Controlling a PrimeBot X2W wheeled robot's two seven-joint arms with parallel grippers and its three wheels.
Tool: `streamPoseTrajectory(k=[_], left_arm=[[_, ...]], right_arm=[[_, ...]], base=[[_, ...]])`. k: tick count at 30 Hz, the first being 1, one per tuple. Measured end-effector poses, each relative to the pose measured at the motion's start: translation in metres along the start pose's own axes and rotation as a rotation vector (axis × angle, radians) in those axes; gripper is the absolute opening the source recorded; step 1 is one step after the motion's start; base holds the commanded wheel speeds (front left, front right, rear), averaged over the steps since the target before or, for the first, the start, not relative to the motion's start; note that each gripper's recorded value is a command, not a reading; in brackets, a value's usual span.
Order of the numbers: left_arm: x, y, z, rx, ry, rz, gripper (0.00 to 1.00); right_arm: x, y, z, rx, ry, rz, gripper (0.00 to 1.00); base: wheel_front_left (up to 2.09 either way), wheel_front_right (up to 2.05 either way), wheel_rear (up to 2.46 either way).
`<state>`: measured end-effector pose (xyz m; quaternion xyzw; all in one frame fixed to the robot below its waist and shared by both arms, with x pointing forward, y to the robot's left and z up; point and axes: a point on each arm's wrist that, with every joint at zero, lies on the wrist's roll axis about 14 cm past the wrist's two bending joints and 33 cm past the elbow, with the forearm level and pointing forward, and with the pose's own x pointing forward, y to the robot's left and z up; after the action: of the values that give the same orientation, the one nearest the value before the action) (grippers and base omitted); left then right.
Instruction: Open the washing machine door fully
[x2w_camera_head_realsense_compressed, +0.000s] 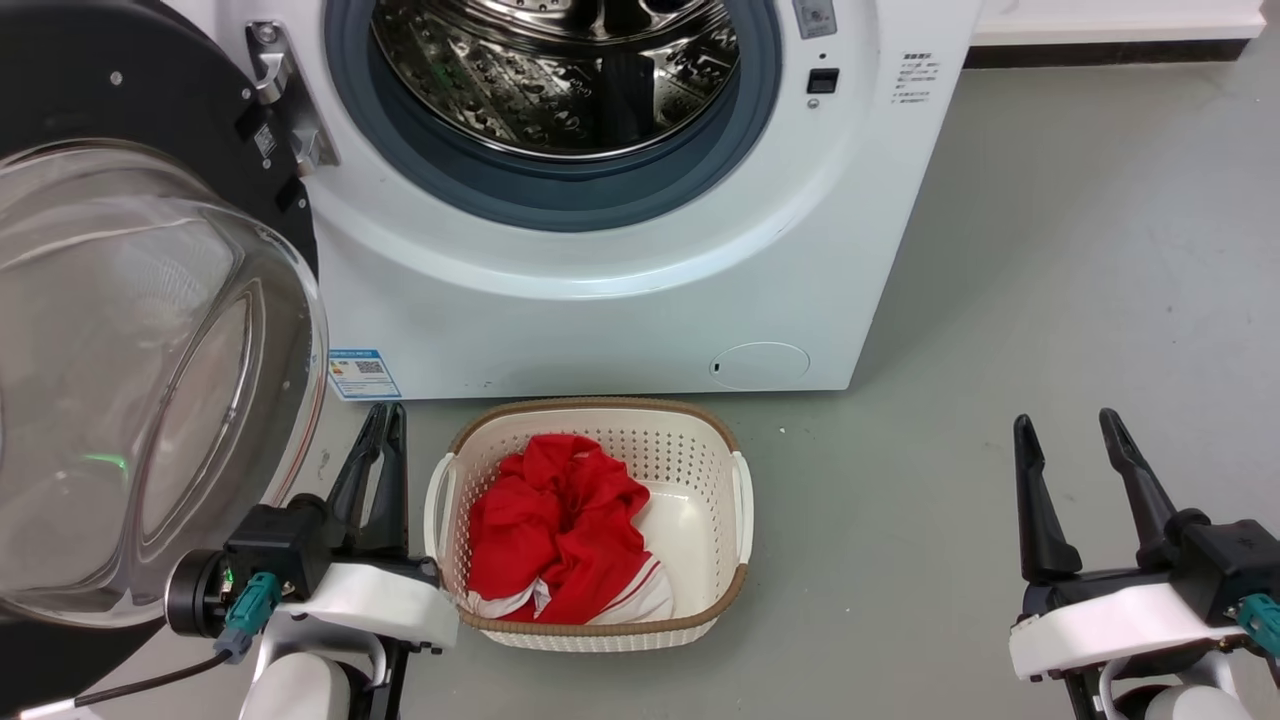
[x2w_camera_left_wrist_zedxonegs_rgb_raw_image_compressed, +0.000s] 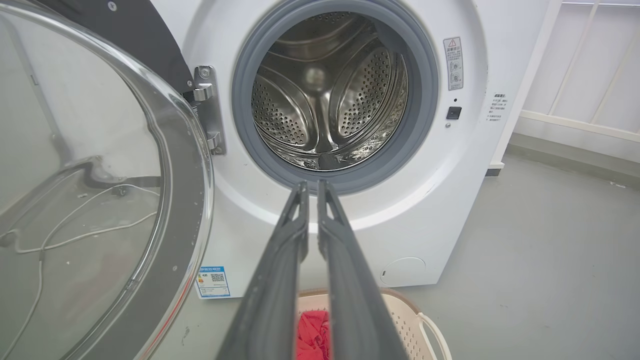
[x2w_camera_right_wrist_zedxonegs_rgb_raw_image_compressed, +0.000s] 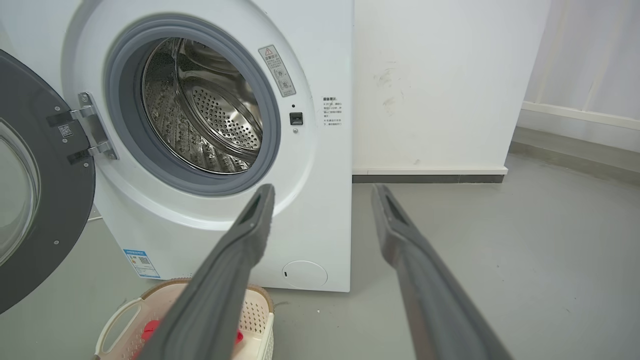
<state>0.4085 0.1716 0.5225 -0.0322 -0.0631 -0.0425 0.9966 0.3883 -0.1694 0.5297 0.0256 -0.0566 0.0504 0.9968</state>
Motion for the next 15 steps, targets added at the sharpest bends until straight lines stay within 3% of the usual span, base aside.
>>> streamPoseTrajectory(k=[1, 15], left_arm=[[0.0005, -0.0013, -0.0001, -0.001, 0.0, -0.003, 1.0], [-0.0028, -0.0013, 0.0013, 0.009, -0.003, 0.012, 1.0]], right_arm=[[-0.0011, -0.0008, 0.0008, 0.0, -0.002, -0.003, 1.0], [-0.0077, -0.0025, 0.0023, 0.017, -0.007, -0.012, 1.0]], base=[[0.0, 0.0, 0.0], [0.0, 0.0, 0.0]])
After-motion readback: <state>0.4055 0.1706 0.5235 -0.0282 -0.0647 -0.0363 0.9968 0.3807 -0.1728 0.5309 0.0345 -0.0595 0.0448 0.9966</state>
